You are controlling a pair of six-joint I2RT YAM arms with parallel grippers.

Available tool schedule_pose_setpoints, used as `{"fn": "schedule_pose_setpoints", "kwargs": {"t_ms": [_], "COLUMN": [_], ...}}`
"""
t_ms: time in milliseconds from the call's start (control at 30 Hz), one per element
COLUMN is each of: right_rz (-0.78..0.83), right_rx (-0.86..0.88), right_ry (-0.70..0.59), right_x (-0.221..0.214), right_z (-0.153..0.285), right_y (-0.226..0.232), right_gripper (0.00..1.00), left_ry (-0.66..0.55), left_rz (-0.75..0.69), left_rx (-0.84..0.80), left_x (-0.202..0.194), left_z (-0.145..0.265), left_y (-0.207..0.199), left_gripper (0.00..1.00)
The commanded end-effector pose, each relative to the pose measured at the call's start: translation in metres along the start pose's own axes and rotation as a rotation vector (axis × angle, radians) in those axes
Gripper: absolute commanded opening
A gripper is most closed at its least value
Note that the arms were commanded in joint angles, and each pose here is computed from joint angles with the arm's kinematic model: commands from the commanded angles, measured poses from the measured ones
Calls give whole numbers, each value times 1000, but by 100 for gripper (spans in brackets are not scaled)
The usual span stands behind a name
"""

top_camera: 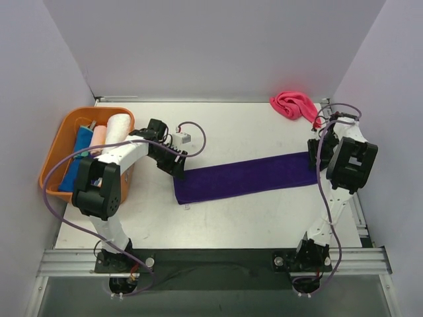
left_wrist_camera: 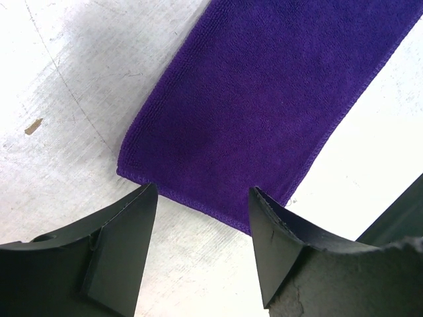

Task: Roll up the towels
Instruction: Fold the towel

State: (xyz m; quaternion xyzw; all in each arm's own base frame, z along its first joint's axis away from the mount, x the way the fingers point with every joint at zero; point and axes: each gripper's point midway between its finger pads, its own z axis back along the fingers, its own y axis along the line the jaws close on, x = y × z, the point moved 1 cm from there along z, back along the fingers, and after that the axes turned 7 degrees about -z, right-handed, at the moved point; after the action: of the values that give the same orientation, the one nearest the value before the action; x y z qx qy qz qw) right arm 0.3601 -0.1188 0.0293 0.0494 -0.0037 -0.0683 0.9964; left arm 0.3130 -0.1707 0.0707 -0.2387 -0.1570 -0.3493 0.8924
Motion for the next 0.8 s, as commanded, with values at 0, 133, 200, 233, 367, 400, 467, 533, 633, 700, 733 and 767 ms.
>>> {"fn": "schedule_pose_setpoints", "kwargs": {"t_ms": [0,133,200,233,367,400,467,533,633,700,733,767], "right_rz": [22,71,77,81,82,72,77,105,155,182,211,231], "right_rx": [-23,-35,-24,-27,-34,-34,-43,-51,-40,-11,11,18], "right_ry": [36,90,96,97,77,74,26,-23,-113,-114,-108,-119], "right_x": [-1,-9,-11,-11,-10,-12,-8,-4,-3,-9,-12,-15], "right_z": [-3,-16,-16,-15,-2,4,23,42,78,85,84,89], "right_y": [5,15,19,20,14,7,1,-4,12,28,43,53], "right_gripper": [43,42,36,31,0,0,0,0,0,0,0,0], "left_ry": [-90,-85,-89,-88,-93,-93,-98,-99,-95,-91,-93,-92], "left_rz": [-70,-77,-85,-85,-88,-87,-88,-89,-84,-76,-73,-65], "left_rx": [19,28,36,39,44,43,41,42,52,57,59,60], "left_x": [27,26,27,27,28,28,29,29,27,26,27,27], "left_z": [18,20,22,22,24,24,25,26,26,26,26,26], "left_y": [-4,-4,-3,-3,-3,-3,-4,-5,-4,-3,-2,-2], "left_gripper": [68,68,68,68,68,68,68,68,68,68,68,68]}}
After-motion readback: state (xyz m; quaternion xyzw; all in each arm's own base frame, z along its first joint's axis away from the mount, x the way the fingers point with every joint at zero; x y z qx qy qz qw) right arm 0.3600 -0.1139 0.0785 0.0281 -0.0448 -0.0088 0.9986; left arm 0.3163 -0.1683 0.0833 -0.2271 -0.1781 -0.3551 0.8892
